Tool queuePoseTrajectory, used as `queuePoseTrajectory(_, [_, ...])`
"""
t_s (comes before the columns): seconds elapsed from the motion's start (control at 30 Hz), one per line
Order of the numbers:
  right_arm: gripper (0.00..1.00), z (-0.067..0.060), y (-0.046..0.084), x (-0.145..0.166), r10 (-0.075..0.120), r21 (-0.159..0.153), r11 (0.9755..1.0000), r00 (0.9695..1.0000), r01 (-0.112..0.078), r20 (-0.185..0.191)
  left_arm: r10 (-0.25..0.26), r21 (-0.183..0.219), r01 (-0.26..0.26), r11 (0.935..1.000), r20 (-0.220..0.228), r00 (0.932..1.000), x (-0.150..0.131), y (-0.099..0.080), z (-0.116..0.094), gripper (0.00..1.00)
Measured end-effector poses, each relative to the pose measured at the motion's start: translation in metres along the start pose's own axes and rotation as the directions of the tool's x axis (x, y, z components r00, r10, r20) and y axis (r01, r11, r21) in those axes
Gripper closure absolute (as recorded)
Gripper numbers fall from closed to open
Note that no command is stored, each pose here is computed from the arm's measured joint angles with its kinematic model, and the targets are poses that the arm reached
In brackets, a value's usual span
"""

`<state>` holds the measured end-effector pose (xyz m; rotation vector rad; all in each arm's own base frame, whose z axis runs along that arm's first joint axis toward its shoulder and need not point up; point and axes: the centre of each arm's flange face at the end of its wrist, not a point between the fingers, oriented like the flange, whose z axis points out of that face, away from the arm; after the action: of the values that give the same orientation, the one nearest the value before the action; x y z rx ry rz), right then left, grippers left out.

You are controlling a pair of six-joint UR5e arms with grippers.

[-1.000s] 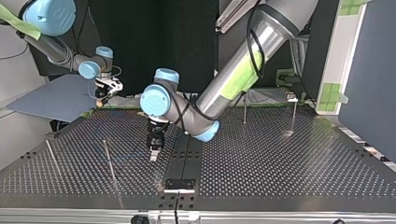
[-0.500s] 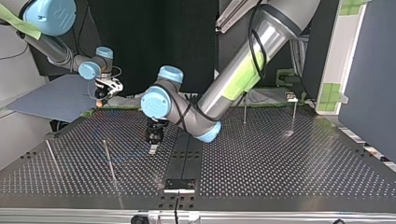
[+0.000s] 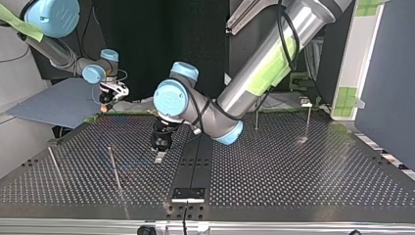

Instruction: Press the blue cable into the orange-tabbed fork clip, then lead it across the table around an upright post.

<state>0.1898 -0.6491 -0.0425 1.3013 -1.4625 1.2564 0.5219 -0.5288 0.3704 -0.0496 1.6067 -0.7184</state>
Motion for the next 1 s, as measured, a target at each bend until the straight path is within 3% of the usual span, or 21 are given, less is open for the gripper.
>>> queuePoseTrajectory(0.17, [1.00, 0.000, 0.000, 0.000, 0.000, 0.000, 1.0000, 1.0000, 0.000, 0.000, 0.051, 0.037, -0.048, 0.9981, -0.079, 0.9956, 0.014, -0.009, -0.021, 0.00])
queuePoseTrajectory(0.27, [1.00, 0.001, 0.000, 0.001, 0.000, 0.001, 1.0000, 1.0000, 0.000, -0.002, 0.073, 0.076, -0.066, 0.9949, -0.094, 0.9929, 0.010, -0.019, -0.033, 0.00])
queuePoseTrajectory(0.37, [1.00, 0.002, -0.001, 0.002, -0.001, 0.001, 1.0000, 1.0000, 0.001, -0.006, 0.093, 0.108, -0.084, 0.9906, -0.081, 0.9923, -0.003, -0.030, -0.041, 0.00])
queuePoseTrajectory(0.6, [1.00, 0.003, 0.001, 0.003, -0.001, -0.001, 1.0000, 1.0000, 0.001, -0.005, 0.146, 0.140, -0.140, 0.9802, -0.036, 0.9885, -0.023, -0.044, -0.044, 0.00])
queuePoseTrajectory(0.77, [1.00, 0.003, 0.002, 0.003, -0.001, -0.004, 1.0000, 1.0000, 0.000, -0.004, 0.183, 0.179, -0.179, 0.9674, -0.007, 0.9831, -0.036, -0.061, -0.043, 0.00])
queuePoseTrajectory(1.0, [1.00, 0.003, 0.002, 0.003, 0.002, -0.003, 1.0000, 1.0000, -0.002, -0.002, 0.201, 0.202, -0.195, 0.9597, -0.008, 0.9796, -0.052, -0.081, -0.046, 0.00])
